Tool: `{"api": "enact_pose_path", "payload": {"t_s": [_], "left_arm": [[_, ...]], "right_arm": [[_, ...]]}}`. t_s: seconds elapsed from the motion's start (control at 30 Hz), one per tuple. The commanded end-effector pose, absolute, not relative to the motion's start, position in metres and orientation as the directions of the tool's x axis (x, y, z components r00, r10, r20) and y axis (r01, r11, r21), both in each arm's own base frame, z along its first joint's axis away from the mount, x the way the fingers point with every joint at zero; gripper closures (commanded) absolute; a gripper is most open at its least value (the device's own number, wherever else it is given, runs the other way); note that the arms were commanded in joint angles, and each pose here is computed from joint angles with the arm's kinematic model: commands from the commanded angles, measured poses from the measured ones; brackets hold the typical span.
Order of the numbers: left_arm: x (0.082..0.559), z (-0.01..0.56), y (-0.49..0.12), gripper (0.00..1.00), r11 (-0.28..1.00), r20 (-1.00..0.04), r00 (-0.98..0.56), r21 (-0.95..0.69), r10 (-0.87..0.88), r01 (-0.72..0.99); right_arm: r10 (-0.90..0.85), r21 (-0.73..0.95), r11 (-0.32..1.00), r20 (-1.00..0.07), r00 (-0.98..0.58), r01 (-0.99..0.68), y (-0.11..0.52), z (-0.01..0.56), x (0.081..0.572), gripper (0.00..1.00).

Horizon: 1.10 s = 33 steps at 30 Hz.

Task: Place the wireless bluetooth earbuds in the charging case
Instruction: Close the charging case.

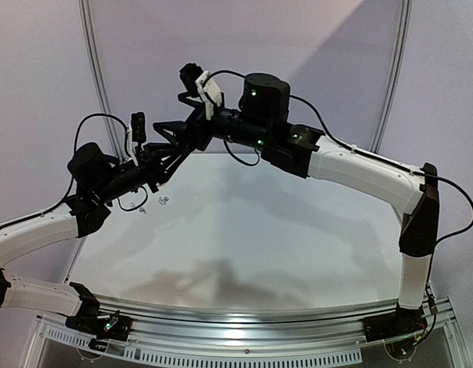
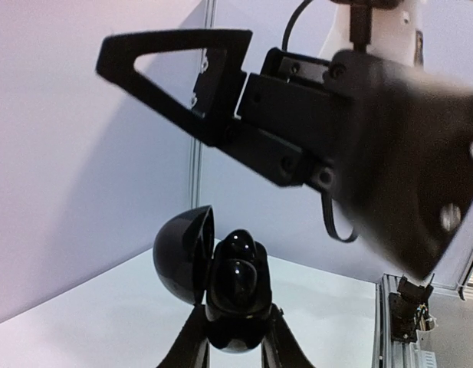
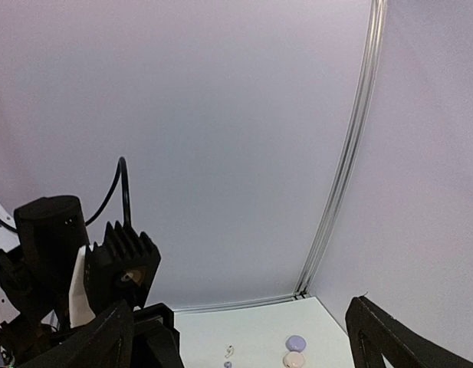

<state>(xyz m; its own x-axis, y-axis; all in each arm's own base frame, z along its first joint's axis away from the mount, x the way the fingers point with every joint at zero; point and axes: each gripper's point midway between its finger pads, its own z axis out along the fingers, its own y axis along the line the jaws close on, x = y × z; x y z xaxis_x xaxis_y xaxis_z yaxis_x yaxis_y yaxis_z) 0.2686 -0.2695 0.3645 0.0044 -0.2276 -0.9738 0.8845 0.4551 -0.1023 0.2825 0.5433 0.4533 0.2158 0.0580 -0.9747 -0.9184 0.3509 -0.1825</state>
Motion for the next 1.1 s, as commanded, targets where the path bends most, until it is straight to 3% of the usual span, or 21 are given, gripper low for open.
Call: {"api": "enact_pose_path", "payload": {"t_s": [0.0, 0.1, 0.3, 0.53, 0.63, 0.8, 0.93, 1.07], "left_arm": [[0.263, 0.378, -0.267, 1.00, 0.446, -0.972, 0.043, -0.066, -0.231, 0.893], [0.262, 0.377, -0.268, 1.00, 0.442, -0.974, 0.054, -0.050, -0.221, 0.896], [0.255, 0.372, -0.271, 1.00, 0.422, -0.979, 0.124, 0.045, -0.161, 0.906], [0.223, 0.353, -0.284, 1.00, 0.230, -0.920, 0.390, 0.372, -0.037, 0.899], [0.223, 0.344, -0.286, 1.00, 0.207, -0.824, 0.565, 0.560, 0.040, 0.802], [0.231, 0.331, -0.284, 1.00, 0.146, -0.495, 0.848, 0.868, 0.190, 0.475], [0.238, 0.326, -0.282, 1.00, 0.104, -0.291, 0.920, 0.956, 0.261, 0.273], [0.244, 0.327, -0.280, 1.00, 0.100, -0.222, 0.926, 0.975, 0.305, 0.201]], "right_arm": [[0.193, -0.110, 0.316, -0.965, 0.178, -0.942, 0.505, 0.513, 0.270, 0.03], [0.174, -0.130, 0.299, -0.967, 0.188, -0.945, 0.499, 0.517, 0.264, 0.11], [0.055, -0.145, 0.248, -0.985, 0.163, -0.958, 0.488, 0.504, 0.252, 0.39], [-0.062, -0.045, 0.243, -0.998, 0.031, -0.969, 0.482, 0.475, 0.261, 0.40], [-0.128, 0.030, 0.275, -0.989, -0.068, -0.961, 0.489, 0.446, 0.274, 0.45], [-0.185, 0.066, 0.288, -0.975, -0.123, -0.955, 0.502, 0.411, 0.284, 0.50], [-0.209, 0.099, 0.264, -0.965, -0.157, -0.959, 0.516, 0.388, 0.279, 0.55], [-0.271, 0.063, 0.174, -0.956, -0.109, -0.983, 0.530, 0.361, 0.260, 0.56]]}}
